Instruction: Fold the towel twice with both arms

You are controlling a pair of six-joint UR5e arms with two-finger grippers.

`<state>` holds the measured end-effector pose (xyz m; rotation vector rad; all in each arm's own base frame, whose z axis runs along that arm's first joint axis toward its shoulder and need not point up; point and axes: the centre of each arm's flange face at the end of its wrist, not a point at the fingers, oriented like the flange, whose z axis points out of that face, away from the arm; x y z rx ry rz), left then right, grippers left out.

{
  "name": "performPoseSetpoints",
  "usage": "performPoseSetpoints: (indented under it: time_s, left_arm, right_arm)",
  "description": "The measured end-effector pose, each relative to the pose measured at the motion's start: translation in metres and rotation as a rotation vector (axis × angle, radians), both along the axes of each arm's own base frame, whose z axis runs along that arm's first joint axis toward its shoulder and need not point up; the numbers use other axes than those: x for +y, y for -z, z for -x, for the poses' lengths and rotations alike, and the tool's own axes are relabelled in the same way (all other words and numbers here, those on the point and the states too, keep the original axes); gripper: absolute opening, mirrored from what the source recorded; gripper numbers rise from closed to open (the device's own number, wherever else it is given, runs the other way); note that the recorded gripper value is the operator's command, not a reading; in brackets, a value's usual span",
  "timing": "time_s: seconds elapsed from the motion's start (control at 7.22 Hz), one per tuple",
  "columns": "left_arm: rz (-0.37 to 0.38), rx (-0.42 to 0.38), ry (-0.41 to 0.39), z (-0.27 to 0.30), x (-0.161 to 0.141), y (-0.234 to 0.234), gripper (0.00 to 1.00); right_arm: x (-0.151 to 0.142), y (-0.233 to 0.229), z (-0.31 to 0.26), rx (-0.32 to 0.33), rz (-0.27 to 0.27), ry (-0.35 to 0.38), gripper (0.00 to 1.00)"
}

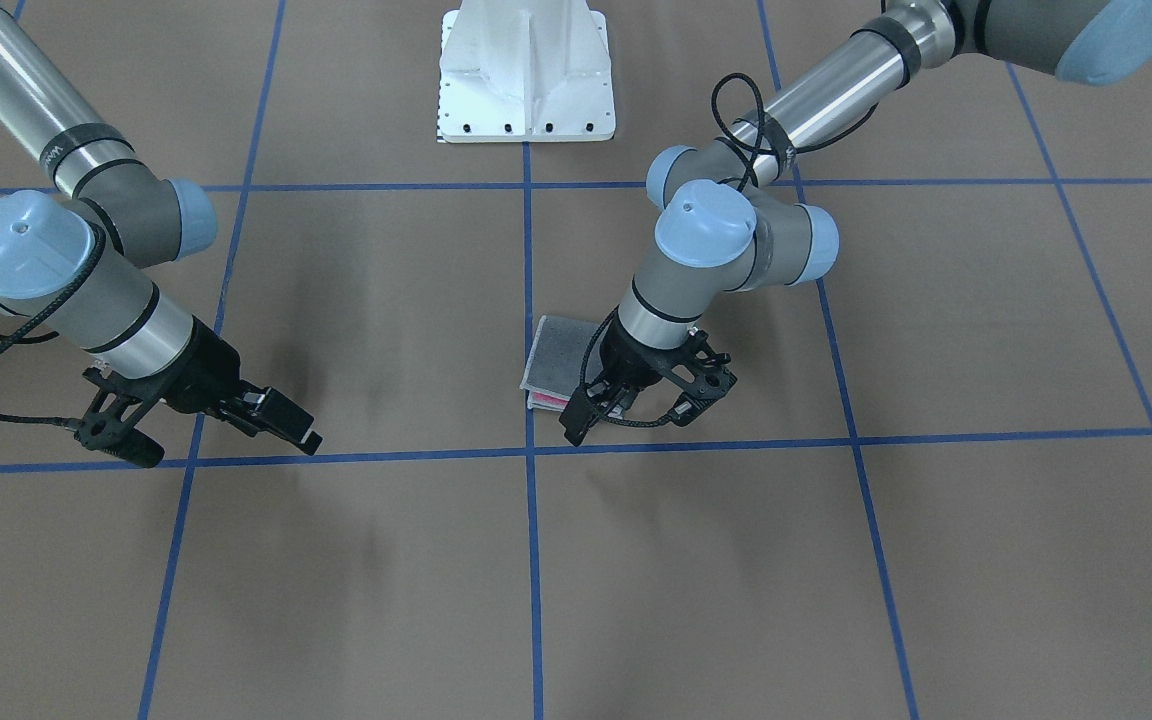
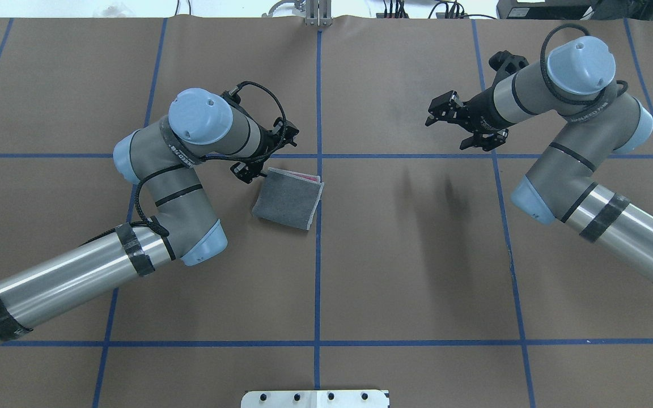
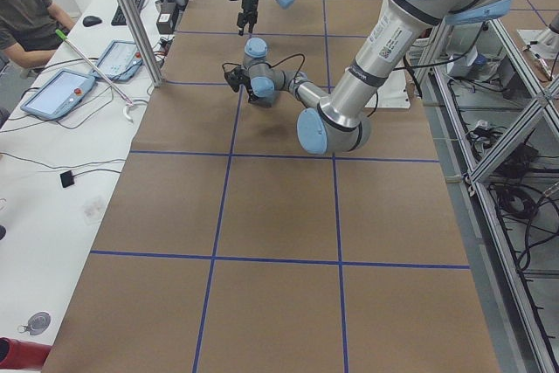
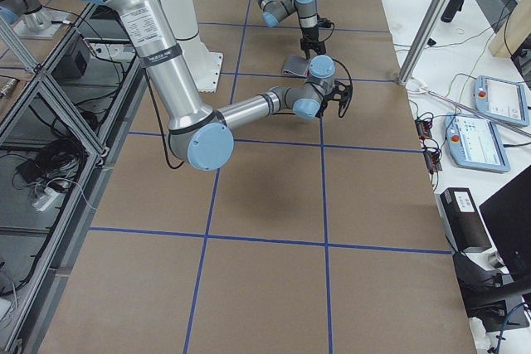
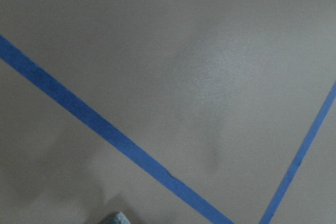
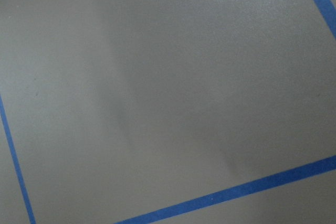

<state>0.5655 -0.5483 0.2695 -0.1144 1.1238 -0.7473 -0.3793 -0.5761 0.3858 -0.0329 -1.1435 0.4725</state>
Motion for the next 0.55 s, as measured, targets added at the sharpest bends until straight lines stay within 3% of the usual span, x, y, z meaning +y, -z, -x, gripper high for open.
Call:
performPoseSetpoints:
  time_s: [0.55]
  left_arm:
    - [-0.015, 0.002, -0.007, 0.016, -0.002, -0.006, 1.0]
  right_arm:
    - [-0.001, 0.001, 0.001, -0.001, -0.001, 0.001, 1.0]
